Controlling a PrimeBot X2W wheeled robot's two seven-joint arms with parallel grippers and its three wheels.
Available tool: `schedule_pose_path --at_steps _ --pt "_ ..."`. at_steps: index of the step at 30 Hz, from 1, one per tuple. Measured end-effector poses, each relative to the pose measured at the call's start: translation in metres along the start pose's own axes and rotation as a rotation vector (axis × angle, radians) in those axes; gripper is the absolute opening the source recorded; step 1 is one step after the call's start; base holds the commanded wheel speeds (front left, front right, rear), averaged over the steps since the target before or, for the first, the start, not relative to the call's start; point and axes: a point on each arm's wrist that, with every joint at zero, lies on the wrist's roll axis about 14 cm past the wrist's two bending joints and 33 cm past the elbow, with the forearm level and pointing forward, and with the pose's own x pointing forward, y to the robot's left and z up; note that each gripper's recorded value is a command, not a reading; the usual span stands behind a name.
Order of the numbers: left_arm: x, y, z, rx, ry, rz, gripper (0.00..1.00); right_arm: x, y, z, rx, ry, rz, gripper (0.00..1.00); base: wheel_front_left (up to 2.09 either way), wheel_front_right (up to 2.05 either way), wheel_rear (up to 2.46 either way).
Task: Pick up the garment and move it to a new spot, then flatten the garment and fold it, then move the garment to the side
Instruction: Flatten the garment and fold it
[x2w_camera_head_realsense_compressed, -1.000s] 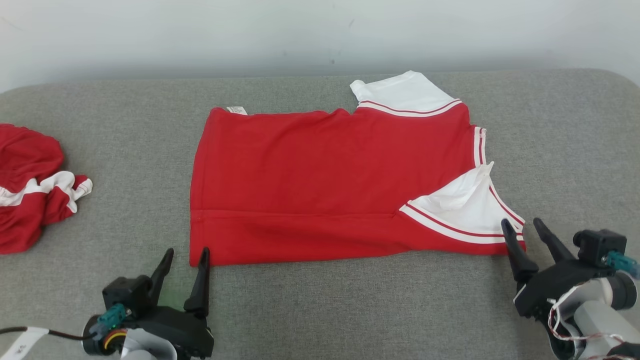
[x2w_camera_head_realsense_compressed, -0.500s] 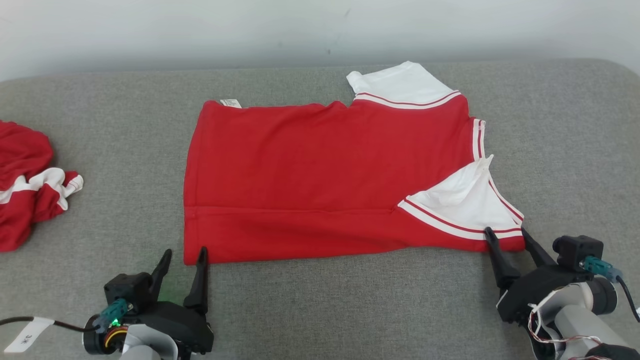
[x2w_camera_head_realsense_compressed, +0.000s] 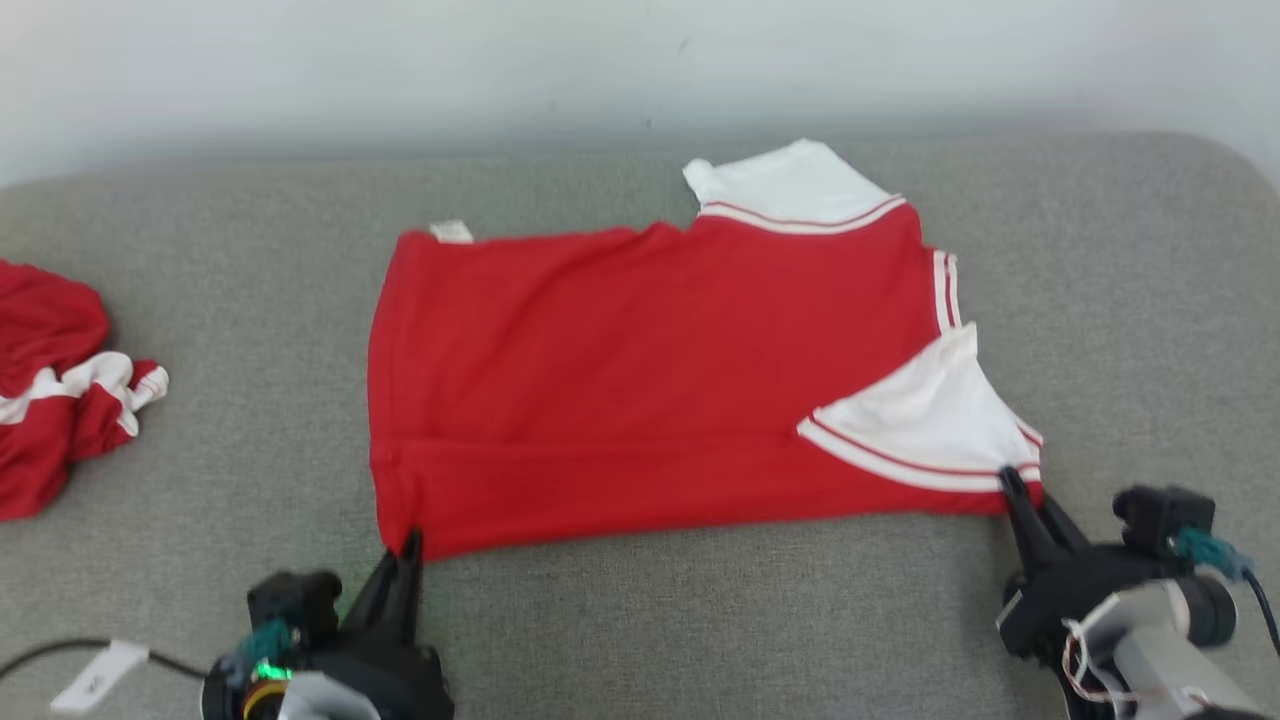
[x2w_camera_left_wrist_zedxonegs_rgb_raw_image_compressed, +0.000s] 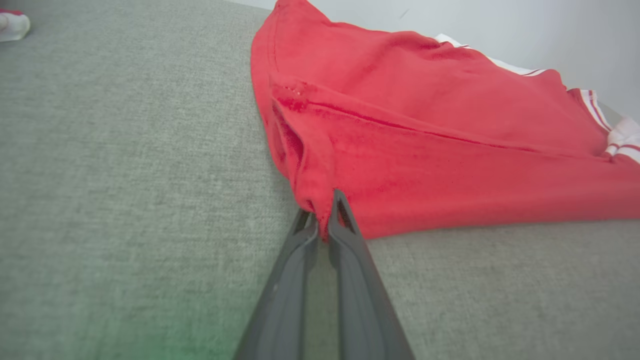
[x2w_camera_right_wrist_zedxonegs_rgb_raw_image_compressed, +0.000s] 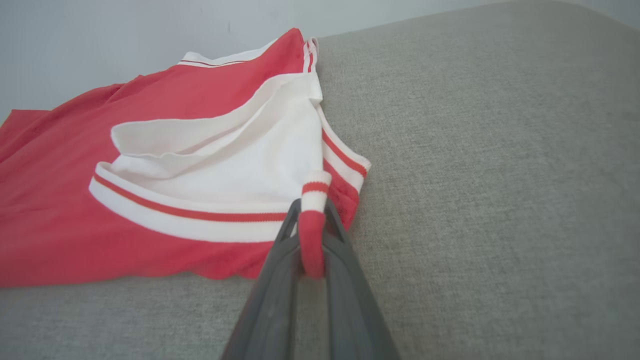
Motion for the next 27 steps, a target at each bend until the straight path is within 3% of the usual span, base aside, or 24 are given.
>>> schedule_pose_path --at_steps 15,25,26,27 --pt "-0.081 0.001 -0.026 -0.054 -0.007 0.042 0.00 -0.089 -0.019 -0.036 0.092 -0.005 -0.061 0.00 0.00 0.00 0.00" --pt "-0.086 0.007 -0.032 -0.071 0.003 0.068 0.00 -0.105 -0.007 -0.054 0.153 0.059 -0.070 0.00 0.00 0.00 0.00" --pt "-0.086 0.007 -0.034 -0.072 0.007 0.071 0.00 -0.105 -0.007 -0.053 0.150 0.058 -0.072 0.40 0.00 0.00 0.00" --pt "-0.086 0.008 -0.034 -0.068 0.007 0.072 0.26 -0.105 -0.008 -0.051 0.157 0.048 -0.076 0.76 0.00 0.00 0.00"
